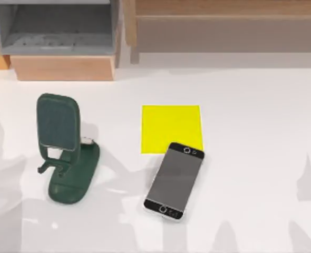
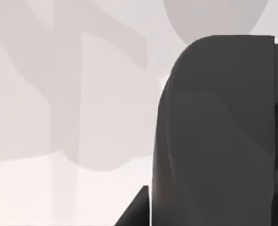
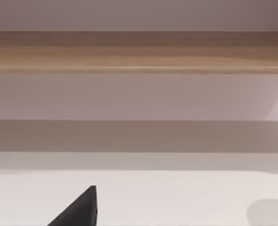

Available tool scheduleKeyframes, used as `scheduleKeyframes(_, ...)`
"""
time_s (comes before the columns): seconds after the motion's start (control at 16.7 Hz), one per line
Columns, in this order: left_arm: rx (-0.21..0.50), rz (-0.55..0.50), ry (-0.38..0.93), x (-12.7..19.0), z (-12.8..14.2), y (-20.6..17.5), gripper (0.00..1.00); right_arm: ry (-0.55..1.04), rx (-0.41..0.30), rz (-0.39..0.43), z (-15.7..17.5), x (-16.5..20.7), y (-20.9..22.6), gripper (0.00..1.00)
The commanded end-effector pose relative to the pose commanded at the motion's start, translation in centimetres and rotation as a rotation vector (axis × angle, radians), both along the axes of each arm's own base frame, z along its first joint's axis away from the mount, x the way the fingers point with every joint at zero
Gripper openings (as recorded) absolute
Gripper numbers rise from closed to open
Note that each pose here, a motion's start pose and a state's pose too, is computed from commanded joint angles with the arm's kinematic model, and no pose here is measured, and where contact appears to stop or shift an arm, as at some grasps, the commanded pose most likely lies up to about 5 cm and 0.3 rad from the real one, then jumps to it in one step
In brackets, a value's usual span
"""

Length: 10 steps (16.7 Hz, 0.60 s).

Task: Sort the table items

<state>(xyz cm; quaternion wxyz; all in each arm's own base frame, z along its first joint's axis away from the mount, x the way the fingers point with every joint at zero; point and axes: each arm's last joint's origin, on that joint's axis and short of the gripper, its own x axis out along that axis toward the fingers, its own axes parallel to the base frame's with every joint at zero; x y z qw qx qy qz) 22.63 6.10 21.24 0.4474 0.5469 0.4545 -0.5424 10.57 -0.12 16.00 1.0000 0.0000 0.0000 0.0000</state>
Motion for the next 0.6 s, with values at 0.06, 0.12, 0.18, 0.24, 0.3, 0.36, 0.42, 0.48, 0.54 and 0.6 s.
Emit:
scheduleKeyframes(0.06, 0.000, 0.021, -0.001, 0.3, 0.1, 0.1, 0.00, 0.000, 0.000, 0.000, 0.0, 0.0, 0.0, 1.00)
scheduleKeyframes(0.12, -0.001, 0.052, -0.001, 0.8, 0.2, 0.3, 0.00, 0.000, 0.000, 0.000, 0.0, 0.0, 0.0, 1.00)
scheduleKeyframes(0.18, -0.002, 0.092, -0.002, 1.5, 0.4, 0.5, 0.00, 0.000, 0.000, 0.000, 0.0, 0.0, 0.0, 1.00)
scheduleKeyframes(0.24, -0.003, 0.144, -0.003, 2.3, 0.6, 0.7, 0.00, 0.000, 0.000, 0.000, 0.0, 0.0, 0.0, 1.00)
scheduleKeyframes(0.3, -0.005, 0.203, -0.003, 3.3, 0.7, 0.9, 0.00, 0.000, 0.000, 0.000, 0.0, 0.0, 0.0, 1.00)
scheduleKeyframes(0.36, -0.007, 0.270, 0.000, 4.4, 0.9, 1.0, 0.00, 0.000, 0.000, 0.000, 0.0, 0.0, 0.0, 1.00)
scheduleKeyframes(0.42, -0.010, 0.341, 0.004, 5.5, 0.9, 1.1, 0.00, 0.000, 0.000, 0.000, 0.0, 0.0, 0.0, 1.00)
scheduleKeyframes(0.48, -0.013, 0.417, 0.010, 6.8, 0.9, 1.2, 0.00, 0.000, 0.000, 0.000, 0.0, 0.0, 0.0, 1.00)
scheduleKeyframes(0.54, -0.015, 0.497, 0.019, 8.1, 0.9, 1.1, 0.00, 0.000, 0.000, 0.000, 0.0, 0.0, 0.0, 1.00)
scheduleKeyframes(0.6, -0.017, 0.579, 0.030, 9.6, 0.7, 0.9, 0.00, 0.000, 0.000, 0.000, 0.0, 0.0, 0.0, 1.00)
